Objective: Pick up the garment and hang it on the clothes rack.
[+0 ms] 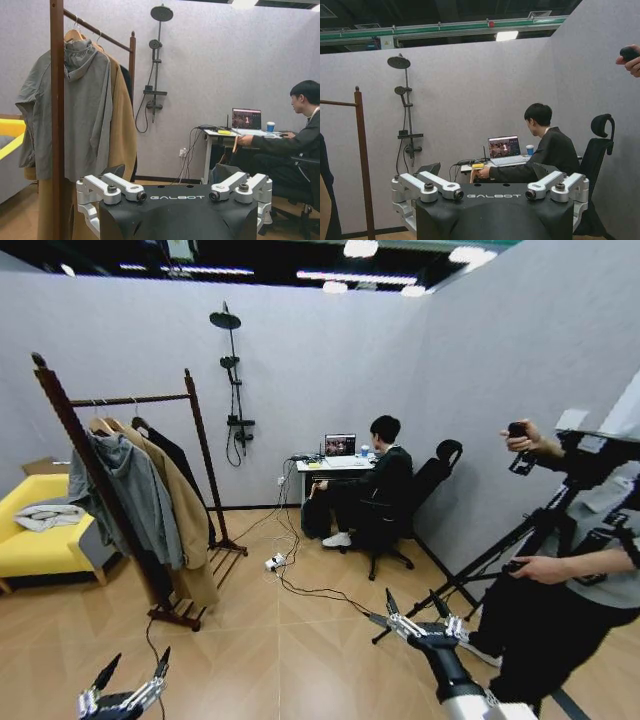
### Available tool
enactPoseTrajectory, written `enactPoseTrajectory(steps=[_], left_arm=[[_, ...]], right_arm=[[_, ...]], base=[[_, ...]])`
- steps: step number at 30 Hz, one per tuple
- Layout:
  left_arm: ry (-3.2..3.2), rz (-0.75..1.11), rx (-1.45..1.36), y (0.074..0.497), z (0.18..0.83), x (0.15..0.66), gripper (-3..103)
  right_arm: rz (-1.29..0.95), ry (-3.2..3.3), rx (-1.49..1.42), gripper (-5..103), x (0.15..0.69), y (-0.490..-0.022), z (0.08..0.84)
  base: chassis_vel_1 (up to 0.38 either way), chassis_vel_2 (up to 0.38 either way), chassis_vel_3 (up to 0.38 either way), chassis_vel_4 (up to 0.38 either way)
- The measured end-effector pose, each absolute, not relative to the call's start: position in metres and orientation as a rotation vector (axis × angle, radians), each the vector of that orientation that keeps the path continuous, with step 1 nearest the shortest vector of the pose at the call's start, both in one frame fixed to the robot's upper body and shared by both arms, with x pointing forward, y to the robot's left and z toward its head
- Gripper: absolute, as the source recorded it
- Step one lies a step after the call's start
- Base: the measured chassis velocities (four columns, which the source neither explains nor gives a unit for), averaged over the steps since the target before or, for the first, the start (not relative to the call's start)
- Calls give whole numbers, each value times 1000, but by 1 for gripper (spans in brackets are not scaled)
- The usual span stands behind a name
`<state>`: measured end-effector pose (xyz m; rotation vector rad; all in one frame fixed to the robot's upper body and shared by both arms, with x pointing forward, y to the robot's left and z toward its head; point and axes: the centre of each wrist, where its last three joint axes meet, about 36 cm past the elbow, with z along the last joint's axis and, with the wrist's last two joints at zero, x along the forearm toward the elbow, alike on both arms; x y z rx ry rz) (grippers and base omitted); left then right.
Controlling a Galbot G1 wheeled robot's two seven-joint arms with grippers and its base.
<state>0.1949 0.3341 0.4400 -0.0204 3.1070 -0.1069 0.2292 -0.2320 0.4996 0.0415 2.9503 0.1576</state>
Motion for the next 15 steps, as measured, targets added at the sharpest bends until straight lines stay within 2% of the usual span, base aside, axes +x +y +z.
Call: enactPoseTrajectory(steps=[6,15], left_arm=[[3107,-107,-20,334,440,195,100],[3107,-107,-20,334,440,195,100]], right_arm=[[163,2943,48,100,231,-232,496],[160,2938,53,100,232,-233,496]], base=[[86,-81,-77,56],[0,0,0,0]])
